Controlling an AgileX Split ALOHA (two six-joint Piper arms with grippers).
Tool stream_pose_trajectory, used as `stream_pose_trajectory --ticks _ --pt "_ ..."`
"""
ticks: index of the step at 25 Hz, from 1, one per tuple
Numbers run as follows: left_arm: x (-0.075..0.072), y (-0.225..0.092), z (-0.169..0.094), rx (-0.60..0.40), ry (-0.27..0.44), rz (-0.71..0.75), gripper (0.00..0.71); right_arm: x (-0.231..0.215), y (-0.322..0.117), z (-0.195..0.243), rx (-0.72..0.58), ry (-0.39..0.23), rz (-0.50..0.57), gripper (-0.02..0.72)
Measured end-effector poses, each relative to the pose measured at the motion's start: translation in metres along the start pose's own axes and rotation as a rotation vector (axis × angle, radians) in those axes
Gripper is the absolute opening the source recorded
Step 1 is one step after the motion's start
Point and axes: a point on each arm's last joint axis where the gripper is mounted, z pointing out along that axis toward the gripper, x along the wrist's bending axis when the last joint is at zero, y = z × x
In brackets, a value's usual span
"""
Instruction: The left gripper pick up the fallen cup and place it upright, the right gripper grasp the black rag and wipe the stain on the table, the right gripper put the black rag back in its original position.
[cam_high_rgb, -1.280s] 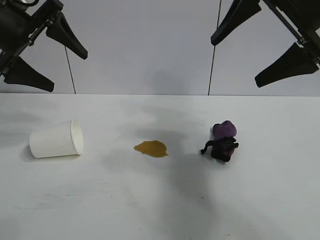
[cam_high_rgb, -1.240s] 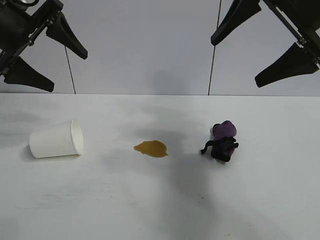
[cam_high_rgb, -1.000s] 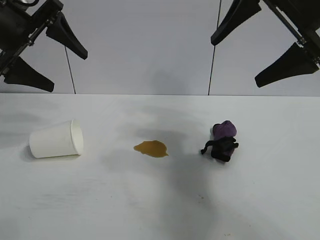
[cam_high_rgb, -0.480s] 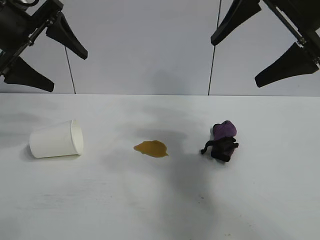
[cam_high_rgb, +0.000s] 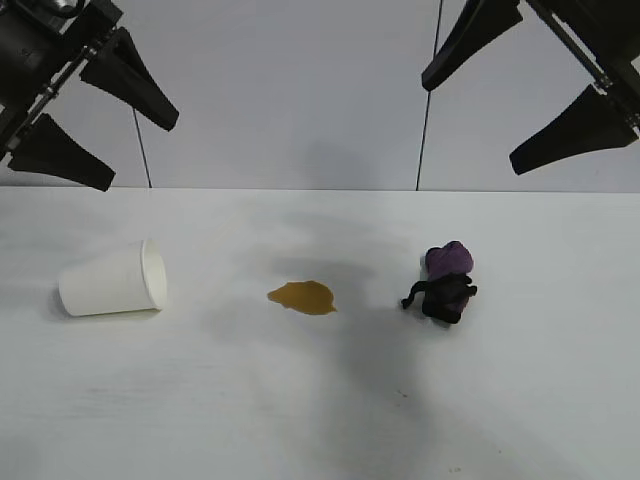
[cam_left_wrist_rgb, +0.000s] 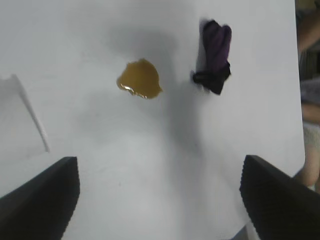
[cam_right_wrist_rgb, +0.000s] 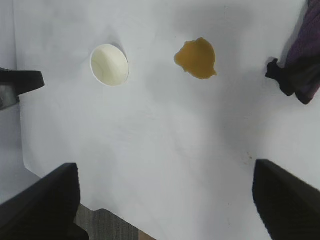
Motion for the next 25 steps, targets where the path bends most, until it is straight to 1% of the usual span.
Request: stream_pose_trajectory --ticks 2,5,6,10,15,18,20,22,25 --pt "-0.001 -0.004 0.000 0.045 -0.010 0.165 0.630 0.000 0.000 0.000 0.000 0.000 0.000 0.650" --pt "0.000 -0.008 0.003 0.111 0.017 0.418 0.630 0.000 0.000 0.000 0.000 0.000 -0.004 0.650" --pt "0.001 -0.010 0.004 0.135 0.036 0.501 0.630 0.000 0.000 0.000 0.000 0.000 -0.004 0.650" --pt "0.003 -0.010 0.013 0.225 0.162 0.783 0.630 0.000 0.000 0.000 0.000 0.000 -0.004 0.650" --pt "-0.006 -0.006 0.032 0.369 0.365 1.068 0.630 0.000 0.000 0.000 0.000 0.000 -0.004 0.650" --pt "-0.013 -0.003 0.040 0.415 0.467 1.170 0.630 0.000 0.000 0.000 0.000 0.000 -0.005 0.650" --pt "-0.018 -0.002 0.046 0.434 0.515 1.214 0.630 0.000 0.000 0.000 0.000 0.000 -0.006 0.650" --pt "-0.020 -0.002 0.050 0.464 0.546 1.234 0.630 0.000 0.000 0.000 0.000 0.000 -0.007 0.650" --pt "-0.015 -0.004 0.058 0.492 0.570 1.206 0.630 0.000 0.000 0.000 0.000 0.000 -0.007 0.650"
